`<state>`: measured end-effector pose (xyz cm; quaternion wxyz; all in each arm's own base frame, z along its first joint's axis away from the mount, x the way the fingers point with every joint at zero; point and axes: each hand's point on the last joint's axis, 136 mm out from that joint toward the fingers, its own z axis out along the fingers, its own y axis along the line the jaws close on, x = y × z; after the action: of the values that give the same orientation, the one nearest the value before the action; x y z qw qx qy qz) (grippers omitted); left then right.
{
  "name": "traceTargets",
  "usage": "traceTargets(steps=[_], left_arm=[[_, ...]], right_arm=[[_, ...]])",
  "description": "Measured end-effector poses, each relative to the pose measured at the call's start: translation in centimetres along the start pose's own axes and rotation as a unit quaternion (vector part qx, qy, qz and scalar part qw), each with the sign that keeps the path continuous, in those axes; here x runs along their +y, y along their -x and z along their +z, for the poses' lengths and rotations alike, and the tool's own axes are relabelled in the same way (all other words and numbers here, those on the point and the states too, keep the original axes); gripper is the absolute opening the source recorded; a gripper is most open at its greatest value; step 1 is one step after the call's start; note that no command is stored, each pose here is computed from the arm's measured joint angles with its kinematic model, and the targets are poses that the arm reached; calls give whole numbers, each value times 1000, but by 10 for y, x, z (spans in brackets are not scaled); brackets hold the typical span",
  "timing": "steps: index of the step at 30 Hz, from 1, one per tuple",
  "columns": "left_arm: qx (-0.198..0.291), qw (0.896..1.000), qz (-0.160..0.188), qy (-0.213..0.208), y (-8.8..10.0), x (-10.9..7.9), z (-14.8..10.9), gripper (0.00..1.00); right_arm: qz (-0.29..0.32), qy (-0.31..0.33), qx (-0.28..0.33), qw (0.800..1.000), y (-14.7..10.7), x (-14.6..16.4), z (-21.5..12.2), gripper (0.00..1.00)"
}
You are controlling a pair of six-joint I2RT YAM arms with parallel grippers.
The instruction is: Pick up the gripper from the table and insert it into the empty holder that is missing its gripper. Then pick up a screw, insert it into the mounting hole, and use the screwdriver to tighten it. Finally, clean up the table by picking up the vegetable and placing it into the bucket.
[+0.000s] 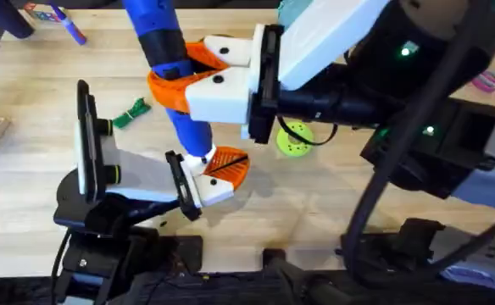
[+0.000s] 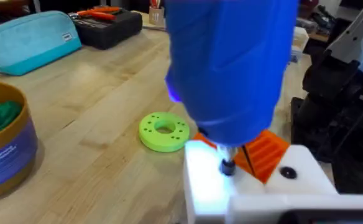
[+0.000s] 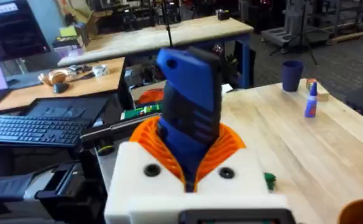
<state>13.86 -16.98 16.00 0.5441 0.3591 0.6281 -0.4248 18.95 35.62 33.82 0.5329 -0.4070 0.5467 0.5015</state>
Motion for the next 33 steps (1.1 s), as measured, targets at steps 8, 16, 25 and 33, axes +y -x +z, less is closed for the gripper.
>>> traceTargets(steps=[8, 16, 25, 33], left_arm=[[0, 1000, -3, -2, 0, -1, 0, 8], [1, 1000, -12, -8, 0, -3, 0, 9], [2, 1000, -13, -13, -1, -5, 0, 9], [2, 1000, -13, -16, -1, -5, 0, 9]], right_arm=[[2, 0, 3, 1000, -1, 0, 0, 47], [0, 6, 4, 1000, -2, 3, 0, 47], [-1, 12, 6, 1000, -3, 5, 0, 47], [-2, 14, 5, 1000, -3, 6, 0, 47]])
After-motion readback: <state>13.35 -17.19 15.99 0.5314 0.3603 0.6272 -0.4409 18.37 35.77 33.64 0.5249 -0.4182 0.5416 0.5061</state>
